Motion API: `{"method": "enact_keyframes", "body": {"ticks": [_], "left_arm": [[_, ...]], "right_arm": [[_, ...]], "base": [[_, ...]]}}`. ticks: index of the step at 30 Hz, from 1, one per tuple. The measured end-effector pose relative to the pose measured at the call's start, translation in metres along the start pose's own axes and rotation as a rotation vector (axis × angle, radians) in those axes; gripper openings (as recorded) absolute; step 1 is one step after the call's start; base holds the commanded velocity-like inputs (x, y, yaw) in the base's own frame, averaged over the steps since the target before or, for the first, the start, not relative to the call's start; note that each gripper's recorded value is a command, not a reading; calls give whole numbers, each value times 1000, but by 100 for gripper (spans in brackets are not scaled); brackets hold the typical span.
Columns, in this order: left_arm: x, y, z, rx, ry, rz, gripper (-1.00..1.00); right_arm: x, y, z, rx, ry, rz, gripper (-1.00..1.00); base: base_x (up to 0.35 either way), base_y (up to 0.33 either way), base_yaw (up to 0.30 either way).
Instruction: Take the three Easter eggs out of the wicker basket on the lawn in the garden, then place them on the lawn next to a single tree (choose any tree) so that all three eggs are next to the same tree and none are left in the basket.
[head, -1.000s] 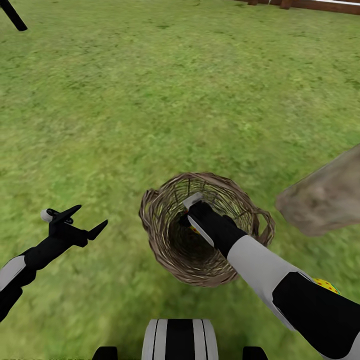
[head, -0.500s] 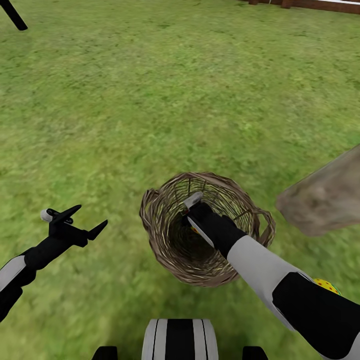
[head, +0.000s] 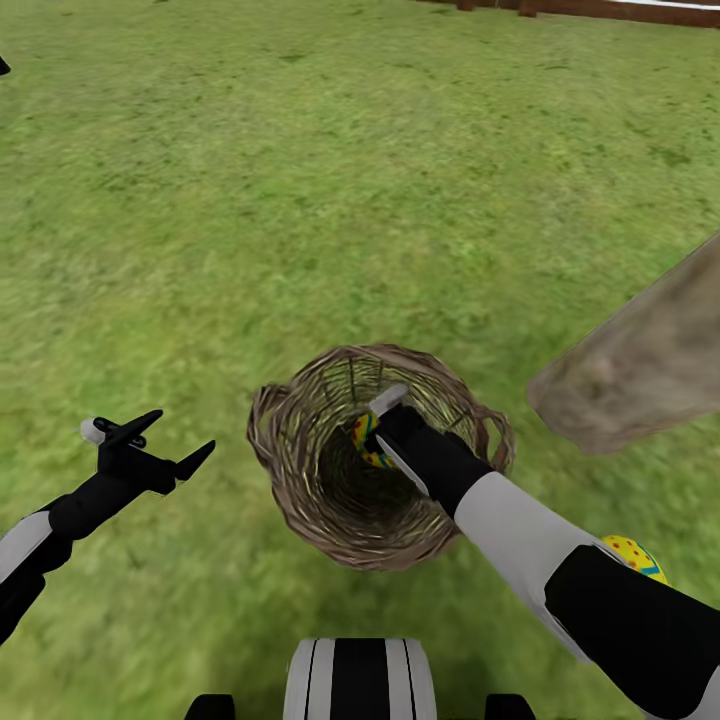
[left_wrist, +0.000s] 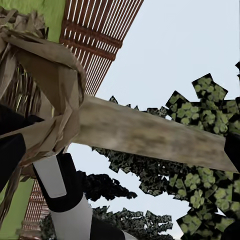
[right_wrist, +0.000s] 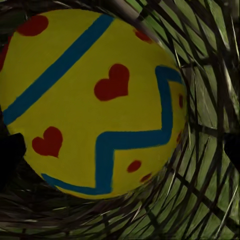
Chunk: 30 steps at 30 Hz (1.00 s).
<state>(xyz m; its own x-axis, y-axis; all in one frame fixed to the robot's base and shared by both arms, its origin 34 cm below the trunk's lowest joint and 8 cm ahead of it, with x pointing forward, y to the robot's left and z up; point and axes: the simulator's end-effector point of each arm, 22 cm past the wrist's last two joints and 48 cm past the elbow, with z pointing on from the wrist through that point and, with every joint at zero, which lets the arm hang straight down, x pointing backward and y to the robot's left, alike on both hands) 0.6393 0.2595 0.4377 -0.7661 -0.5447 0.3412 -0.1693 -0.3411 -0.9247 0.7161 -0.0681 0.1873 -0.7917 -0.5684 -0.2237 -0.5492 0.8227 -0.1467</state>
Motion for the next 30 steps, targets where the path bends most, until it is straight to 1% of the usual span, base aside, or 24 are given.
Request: {"method": "enact_keyframes", "body": {"ticks": [4,17,19,24,30], "left_arm": [[0,-1,0,0,1,2,100],[-2,8,-2,-9,-6,-10,100],[-2,10,-3,-11,-7,-12,100],[-3,13,-4,-14,-9,-17,100],[-4,16,-4,-18,-11,-22,100]], "right_arm": [[-1,0,-1,0,-2,1,100],[2,13,6,-26,0,-1,100],[3,15,7,-27,0,-9,100],[4,23,9,-23,-4,-54,100],[6,26,12,-27,-2,-64,100]], "base": [[0,0,-110],[0,0,-6],[0,0,0],[0,0,0],[0,0,0]]}}
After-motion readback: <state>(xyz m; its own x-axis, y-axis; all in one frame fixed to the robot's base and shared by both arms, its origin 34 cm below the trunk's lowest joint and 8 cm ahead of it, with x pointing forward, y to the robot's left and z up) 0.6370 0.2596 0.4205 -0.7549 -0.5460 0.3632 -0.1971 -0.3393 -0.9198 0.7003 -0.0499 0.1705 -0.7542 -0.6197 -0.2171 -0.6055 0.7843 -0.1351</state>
